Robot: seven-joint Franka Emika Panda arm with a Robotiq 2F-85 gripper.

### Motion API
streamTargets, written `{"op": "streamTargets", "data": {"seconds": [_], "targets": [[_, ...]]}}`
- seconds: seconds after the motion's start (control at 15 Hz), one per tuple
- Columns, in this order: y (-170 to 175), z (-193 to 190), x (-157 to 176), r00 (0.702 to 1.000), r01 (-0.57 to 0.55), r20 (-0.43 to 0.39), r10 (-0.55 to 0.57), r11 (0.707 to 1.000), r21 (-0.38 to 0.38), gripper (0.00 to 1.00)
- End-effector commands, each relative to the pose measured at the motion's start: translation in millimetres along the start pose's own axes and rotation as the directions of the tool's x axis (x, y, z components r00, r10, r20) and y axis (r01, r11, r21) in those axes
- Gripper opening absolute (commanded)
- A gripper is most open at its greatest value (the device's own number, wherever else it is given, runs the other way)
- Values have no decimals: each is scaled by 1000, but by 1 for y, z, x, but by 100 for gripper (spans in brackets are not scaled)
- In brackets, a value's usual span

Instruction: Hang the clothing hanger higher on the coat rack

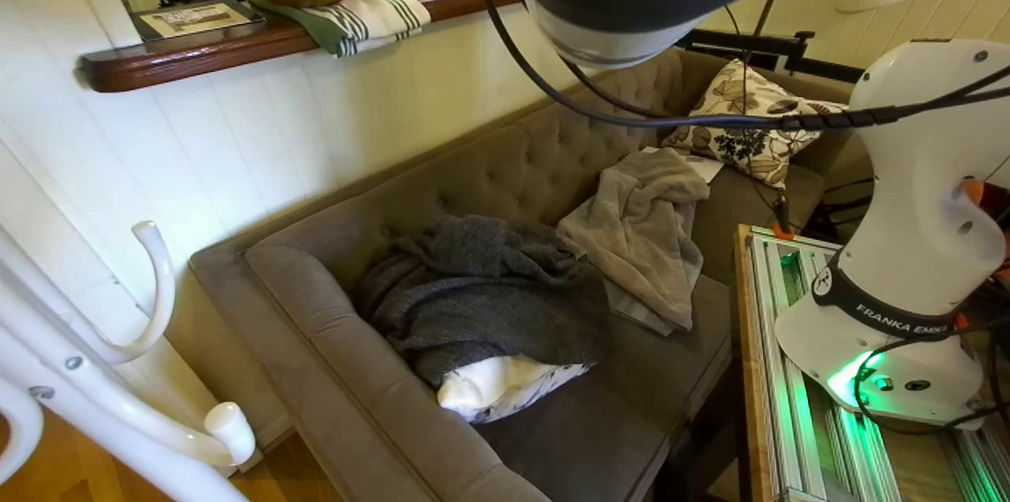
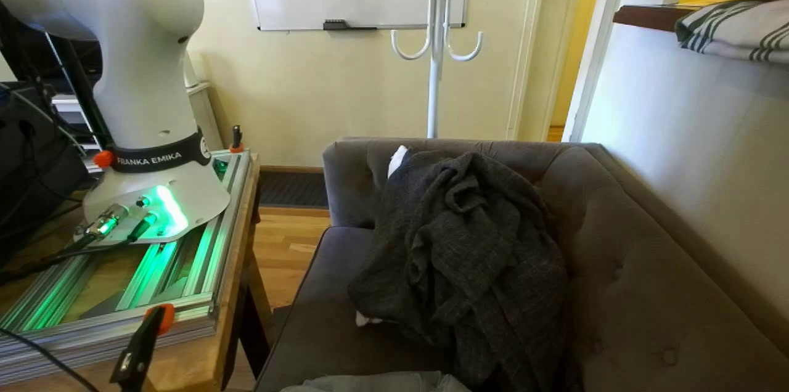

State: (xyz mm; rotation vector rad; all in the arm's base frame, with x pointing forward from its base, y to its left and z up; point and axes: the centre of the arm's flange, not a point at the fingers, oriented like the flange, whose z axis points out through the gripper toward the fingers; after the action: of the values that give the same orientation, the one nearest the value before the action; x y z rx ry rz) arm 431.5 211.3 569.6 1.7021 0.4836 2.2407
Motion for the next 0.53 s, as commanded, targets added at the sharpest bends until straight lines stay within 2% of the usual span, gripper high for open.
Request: {"op": "streamTargets", "data": {"seconds": [0.0, 0.13, 0.2, 0.47], "targets": [[1, 0, 0, 1000, 1, 0, -1, 1000, -1, 11], [0, 0, -1, 1000, 3, 1, -3, 1000, -1, 11], [0, 0, -1, 1000, 3, 1, -3, 1000, -1, 3], [-2, -15, -4, 998, -15, -63, 16, 1000, 20, 3]]}}
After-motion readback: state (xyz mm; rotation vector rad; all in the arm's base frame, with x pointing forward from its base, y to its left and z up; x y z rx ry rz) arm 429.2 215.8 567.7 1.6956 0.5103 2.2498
